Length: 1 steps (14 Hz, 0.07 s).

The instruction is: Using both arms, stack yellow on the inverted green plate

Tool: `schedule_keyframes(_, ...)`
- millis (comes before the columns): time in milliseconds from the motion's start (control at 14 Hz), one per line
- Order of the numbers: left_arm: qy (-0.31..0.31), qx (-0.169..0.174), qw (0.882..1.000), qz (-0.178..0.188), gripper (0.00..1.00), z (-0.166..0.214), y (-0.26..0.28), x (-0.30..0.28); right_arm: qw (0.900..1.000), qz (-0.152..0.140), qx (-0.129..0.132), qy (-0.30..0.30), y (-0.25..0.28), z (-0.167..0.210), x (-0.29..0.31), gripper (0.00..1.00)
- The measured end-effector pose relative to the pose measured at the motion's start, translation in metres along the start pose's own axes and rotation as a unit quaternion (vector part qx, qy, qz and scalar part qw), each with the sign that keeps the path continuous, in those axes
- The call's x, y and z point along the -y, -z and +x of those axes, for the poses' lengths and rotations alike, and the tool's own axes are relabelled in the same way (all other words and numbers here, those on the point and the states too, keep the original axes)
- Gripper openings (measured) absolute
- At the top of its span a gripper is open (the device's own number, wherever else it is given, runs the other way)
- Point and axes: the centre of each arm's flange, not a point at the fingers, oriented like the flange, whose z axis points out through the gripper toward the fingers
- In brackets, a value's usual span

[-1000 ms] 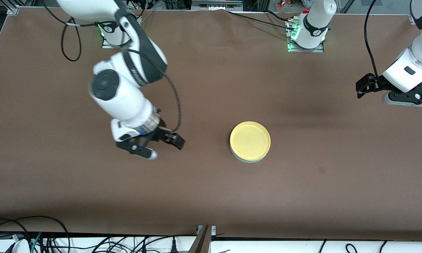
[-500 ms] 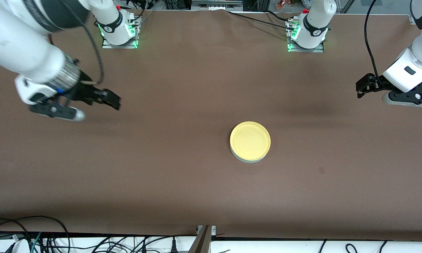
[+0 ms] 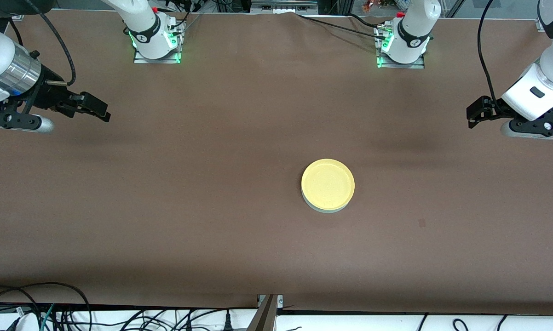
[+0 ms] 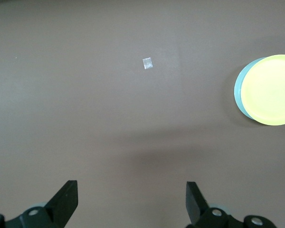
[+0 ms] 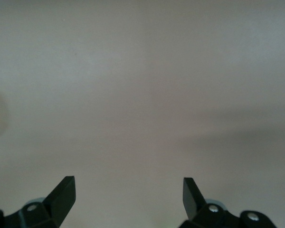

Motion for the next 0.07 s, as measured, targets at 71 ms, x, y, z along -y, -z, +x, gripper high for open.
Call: schedule_keyframes(71, 0.000, 0.000, 1.000, 0.000, 1.00, 0.0000, 0.0000, 0.0000, 1.000, -0.004, -0.002, 0.004, 0.0002, -0.0006, 0.0019, 1.00)
